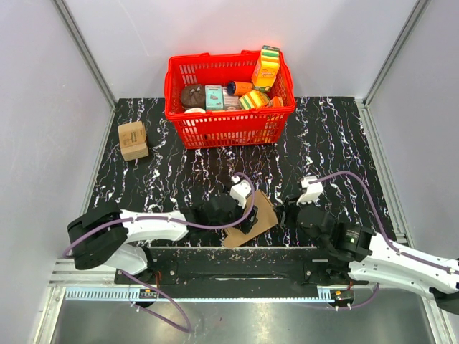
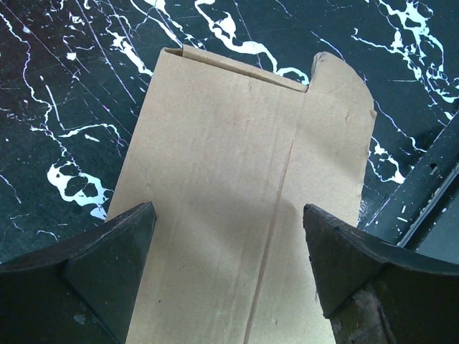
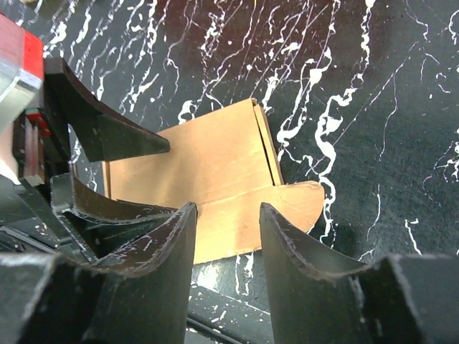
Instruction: Fold the paper box
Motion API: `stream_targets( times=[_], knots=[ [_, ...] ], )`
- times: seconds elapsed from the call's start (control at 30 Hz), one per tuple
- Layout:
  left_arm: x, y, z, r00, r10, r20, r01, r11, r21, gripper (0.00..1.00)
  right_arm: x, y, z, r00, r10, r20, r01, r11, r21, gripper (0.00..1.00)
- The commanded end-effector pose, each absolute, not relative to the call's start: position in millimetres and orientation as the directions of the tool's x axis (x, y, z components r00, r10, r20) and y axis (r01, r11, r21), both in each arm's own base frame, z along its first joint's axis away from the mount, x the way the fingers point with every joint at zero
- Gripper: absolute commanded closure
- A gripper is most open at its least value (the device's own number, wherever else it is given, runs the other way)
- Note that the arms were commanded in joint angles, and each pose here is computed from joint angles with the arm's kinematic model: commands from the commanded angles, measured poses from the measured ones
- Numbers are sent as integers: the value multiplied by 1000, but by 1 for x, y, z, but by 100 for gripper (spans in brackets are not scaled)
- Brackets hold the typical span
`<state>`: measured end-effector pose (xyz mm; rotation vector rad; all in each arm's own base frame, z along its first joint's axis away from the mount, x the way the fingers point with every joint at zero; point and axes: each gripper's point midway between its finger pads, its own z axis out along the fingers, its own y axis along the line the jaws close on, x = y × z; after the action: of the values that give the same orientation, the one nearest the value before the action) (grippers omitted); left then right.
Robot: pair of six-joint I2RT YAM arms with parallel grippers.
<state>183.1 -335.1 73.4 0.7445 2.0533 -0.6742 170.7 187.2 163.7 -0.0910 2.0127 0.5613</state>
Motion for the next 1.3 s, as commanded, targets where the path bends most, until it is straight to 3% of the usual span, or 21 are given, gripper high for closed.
stream_targets(
  times=[0.0, 0.23, 0.43, 0.57, 0.77, 0.83, 0.97, 1.27],
  knots=[
    [171, -330, 66, -507, 271, -818, 713, 665, -222, 12, 170, 198, 169, -492, 152, -857, -333, 877, 347, 52],
    [177, -319, 123, -428, 167, -888, 712, 668, -217, 11, 178, 196, 149, -544, 58, -837, -287, 925, 250, 47],
    [181, -303, 162, -398, 88, -913, 679, 698, -229, 9, 204, 198, 144, -601, 22, -799, -314, 913, 262, 41],
    [178, -278, 155, -492, -45, -869, 550, 758, -351, 8, 224, 202, 147, -594, -22, -804, -385, 886, 260, 36],
    [157, -265, 136, -608, -210, -766, 419, 735, -534, 7, 242, 227, 140, -632, -87, -770, -541, 762, 357, 28],
    [153, -265, 128, -628, -205, -750, 393, 749, -534, 1, 246, 232, 135, -646, -93, -757, -553, 742, 380, 26],
    [147, -265, 114, -688, -206, -696, 304, 789, -534, 1, 246, 243, 131, -658, -114, -744, -592, 690, 417, 20],
    [140, -264, 97, -717, -299, -629, 178, 795, -581, 1, 254, 239, 109, -676, -147, -722, -568, 728, 384, 18]
  ],
)
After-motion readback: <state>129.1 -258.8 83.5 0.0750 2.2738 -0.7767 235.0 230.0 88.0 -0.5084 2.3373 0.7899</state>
